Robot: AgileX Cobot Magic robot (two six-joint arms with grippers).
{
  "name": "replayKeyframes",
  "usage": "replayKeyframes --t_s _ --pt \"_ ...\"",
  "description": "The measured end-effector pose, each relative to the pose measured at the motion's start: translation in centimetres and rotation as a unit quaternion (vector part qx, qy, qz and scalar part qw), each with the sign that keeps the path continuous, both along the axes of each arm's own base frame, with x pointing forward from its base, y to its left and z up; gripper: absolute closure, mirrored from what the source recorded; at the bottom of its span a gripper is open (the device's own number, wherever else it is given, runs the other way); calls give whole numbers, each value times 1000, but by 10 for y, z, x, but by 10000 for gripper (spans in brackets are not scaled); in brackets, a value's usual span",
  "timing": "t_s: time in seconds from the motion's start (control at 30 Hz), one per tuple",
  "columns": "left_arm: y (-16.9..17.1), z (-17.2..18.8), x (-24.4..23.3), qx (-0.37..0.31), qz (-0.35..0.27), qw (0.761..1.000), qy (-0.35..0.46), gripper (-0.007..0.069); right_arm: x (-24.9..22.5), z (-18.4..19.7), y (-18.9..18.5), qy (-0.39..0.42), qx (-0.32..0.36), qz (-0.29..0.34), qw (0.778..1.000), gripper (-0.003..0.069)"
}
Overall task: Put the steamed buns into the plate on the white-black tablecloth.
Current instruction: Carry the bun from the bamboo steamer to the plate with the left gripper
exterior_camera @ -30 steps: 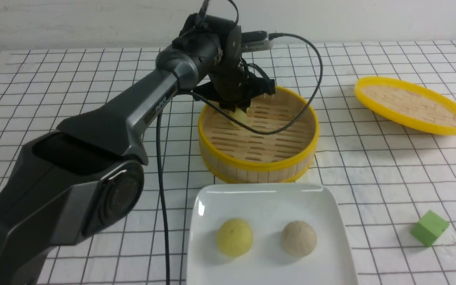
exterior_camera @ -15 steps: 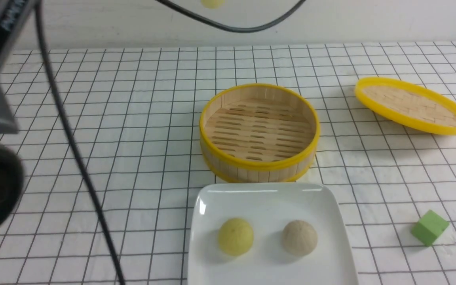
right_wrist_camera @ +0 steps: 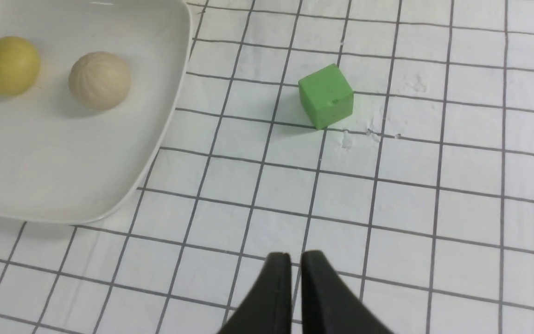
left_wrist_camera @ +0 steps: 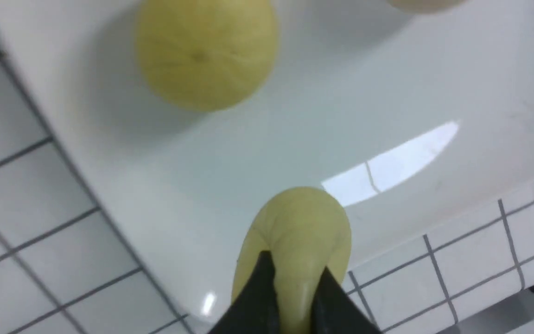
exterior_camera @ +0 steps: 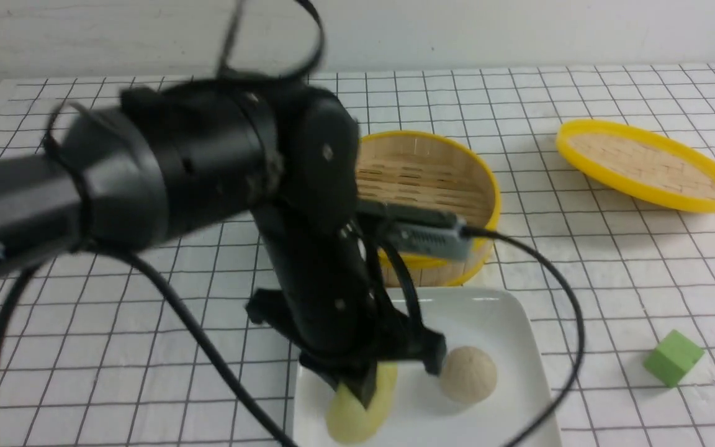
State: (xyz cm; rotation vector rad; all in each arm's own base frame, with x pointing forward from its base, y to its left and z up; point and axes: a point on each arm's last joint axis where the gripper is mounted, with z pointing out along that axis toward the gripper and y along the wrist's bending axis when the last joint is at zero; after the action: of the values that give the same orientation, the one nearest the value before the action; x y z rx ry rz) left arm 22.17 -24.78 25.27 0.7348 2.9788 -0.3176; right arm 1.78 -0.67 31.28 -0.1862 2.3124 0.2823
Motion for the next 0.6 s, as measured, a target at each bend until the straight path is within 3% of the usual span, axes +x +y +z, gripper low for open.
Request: replayKeyframes --t_s 0.33,0.47,0.6 --pt "-31 -31 -8 5 -30 999 -21 559 1 1 0 -4 5 -3 1000 592" --pt "-35 -38 -3 1 -30 999 -34 473 0 1 1 0 15 -9 1000 588" --pt "-37 -39 -1 -9 -28 999 -43 314 -2 -1 4 17 32 -2 999 585"
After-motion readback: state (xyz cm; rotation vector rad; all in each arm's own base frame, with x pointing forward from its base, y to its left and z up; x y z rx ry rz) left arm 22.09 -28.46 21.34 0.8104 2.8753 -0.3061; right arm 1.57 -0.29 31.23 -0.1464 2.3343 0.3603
